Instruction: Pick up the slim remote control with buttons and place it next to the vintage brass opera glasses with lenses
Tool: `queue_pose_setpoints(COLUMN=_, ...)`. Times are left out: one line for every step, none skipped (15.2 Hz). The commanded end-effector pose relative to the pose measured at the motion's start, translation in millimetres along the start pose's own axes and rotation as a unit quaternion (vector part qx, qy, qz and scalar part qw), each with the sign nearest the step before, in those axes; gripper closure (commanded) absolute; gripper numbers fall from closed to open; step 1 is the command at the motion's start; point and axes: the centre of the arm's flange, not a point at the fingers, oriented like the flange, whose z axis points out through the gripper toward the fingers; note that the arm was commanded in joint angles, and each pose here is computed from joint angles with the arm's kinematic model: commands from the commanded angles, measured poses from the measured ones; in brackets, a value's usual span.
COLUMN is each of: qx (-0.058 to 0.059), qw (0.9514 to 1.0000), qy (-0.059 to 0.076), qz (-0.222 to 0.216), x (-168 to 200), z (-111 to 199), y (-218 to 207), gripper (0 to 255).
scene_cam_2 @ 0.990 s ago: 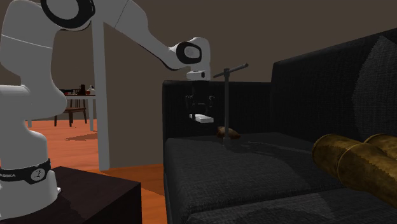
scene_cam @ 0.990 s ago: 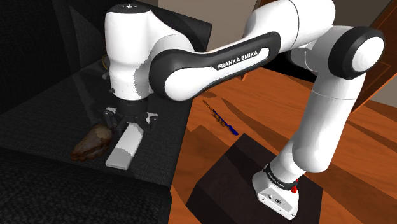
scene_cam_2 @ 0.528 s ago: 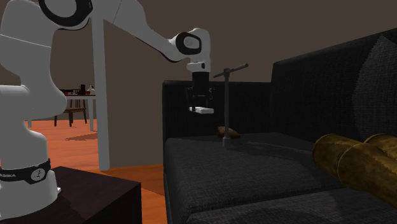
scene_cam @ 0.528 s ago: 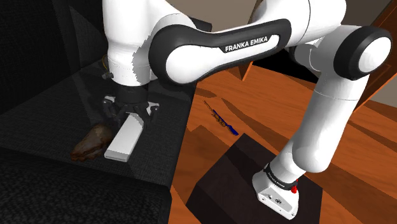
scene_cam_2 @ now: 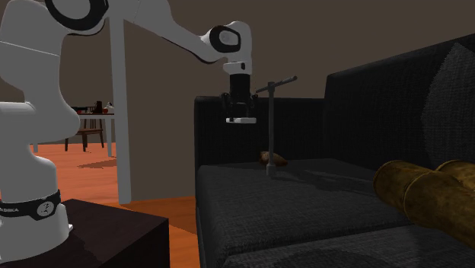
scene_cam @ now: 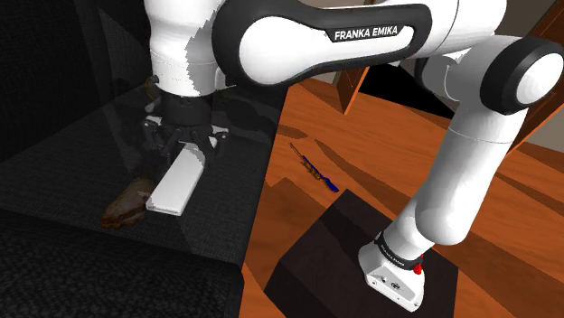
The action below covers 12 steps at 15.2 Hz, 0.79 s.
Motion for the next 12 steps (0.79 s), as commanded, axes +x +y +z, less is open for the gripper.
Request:
queue_pose_setpoints(qx=0.0, qw=1.0, qy=0.0, qz=0.0, x=0, z=-9, y=0, gripper=255)
queue_pose_setpoints(qx=0.0, qw=1.0, qy=0.0, qz=0.0, x=13, z=-9, y=4, gripper=255)
queue_pose_setpoints(qx=0.0, qw=1.0, qy=0.0, qz=0.0, x=25, z=-9, y=8, gripper=255)
queue_pose_setpoints(qx=0.0, qw=1.0, qy=0.0, qz=0.0, x=38, z=-8, y=12, gripper=255)
queue_pose_setpoints(qx=0.0, qw=1.0, qy=0.0, qz=0.0, x=50, z=-8, y=16, gripper=255)
queue_pose_setpoints(qx=0.0, qw=1.0, qy=0.0, qz=0.0, x=63, z=-8, y=20, gripper=255)
queue_pose_setpoints(qx=0.0, qw=1.0, qy=0.0, qz=0.0, x=76, z=-7, y=24, gripper=255)
queue_pose_setpoints(qx=0.0, qw=1.0, qy=0.0, qz=0.0, x=88, z=-7, y=28, gripper=255)
queue_pose_setpoints(qx=0.0, qw=1.0, qy=0.0, qz=0.0, x=101, z=-7, y=32, gripper=255)
queue_pose_setpoints(qx=0.0, qw=1.0, qy=0.0, qz=0.0, x=113, z=-7, y=36, gripper=255)
queue_pose_setpoints(qx=0.0, qw=1.0, qy=0.0, qz=0.0, x=126, z=-6, y=39, gripper=255)
queue_pose_setpoints(qx=0.0, qw=1.0, qy=0.0, qz=0.0, x=139, z=-6, y=43, gripper=255)
